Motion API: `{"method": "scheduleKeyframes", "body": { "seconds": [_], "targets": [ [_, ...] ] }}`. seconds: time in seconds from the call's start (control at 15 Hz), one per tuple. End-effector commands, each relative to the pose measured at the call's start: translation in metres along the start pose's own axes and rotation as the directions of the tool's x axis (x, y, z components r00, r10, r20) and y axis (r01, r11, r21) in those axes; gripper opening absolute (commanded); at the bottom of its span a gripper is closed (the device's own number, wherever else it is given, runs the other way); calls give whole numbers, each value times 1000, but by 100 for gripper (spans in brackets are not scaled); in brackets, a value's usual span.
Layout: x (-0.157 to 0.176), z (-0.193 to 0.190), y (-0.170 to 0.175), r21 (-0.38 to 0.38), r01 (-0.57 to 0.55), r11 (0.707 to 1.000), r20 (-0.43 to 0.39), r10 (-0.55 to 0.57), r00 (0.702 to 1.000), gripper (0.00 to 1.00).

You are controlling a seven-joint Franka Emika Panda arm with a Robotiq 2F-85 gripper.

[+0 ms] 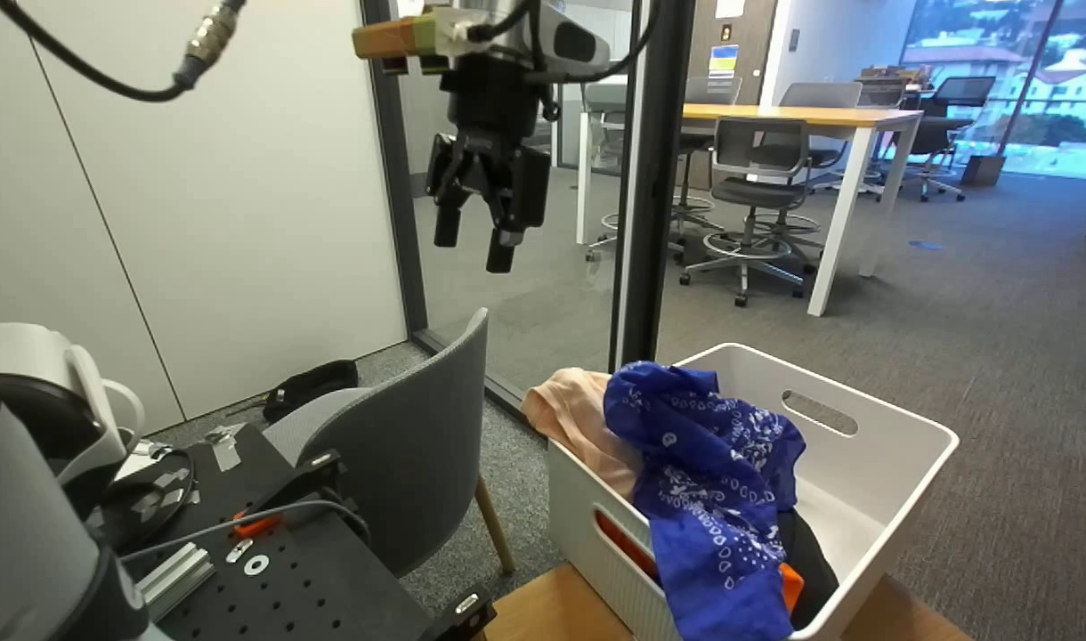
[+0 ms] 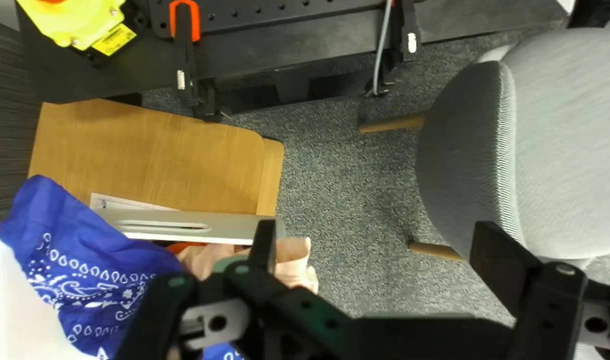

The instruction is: Put the blue cloth and the shirt into the basket.

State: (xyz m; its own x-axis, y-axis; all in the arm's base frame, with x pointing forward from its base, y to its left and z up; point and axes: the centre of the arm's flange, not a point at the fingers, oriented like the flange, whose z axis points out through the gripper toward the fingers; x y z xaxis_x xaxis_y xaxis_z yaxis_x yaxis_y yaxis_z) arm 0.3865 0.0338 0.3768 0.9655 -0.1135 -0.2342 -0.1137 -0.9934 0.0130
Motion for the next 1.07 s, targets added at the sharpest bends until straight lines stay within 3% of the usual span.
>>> {"method": "scheduleKeyframes", "body": {
  "seconds": [0.0,0.27,0.67,0.73,0.8,1.0],
  "targets": [
    [-79,-27,-6,95,1,995,-147,13,989,100],
    [-109,-31,-6,152,-8,988,-194,38,980,100],
    [-142,-38,-8,140,-31,990,-148,52,988,100],
    [-145,-39,-9,132,-60,989,-126,77,989,100],
    [-121,-40,-4,122,-27,992,-133,43,990,100],
    [-130,-42,-7,110,-44,993,-126,58,990,100]
  ]
}}
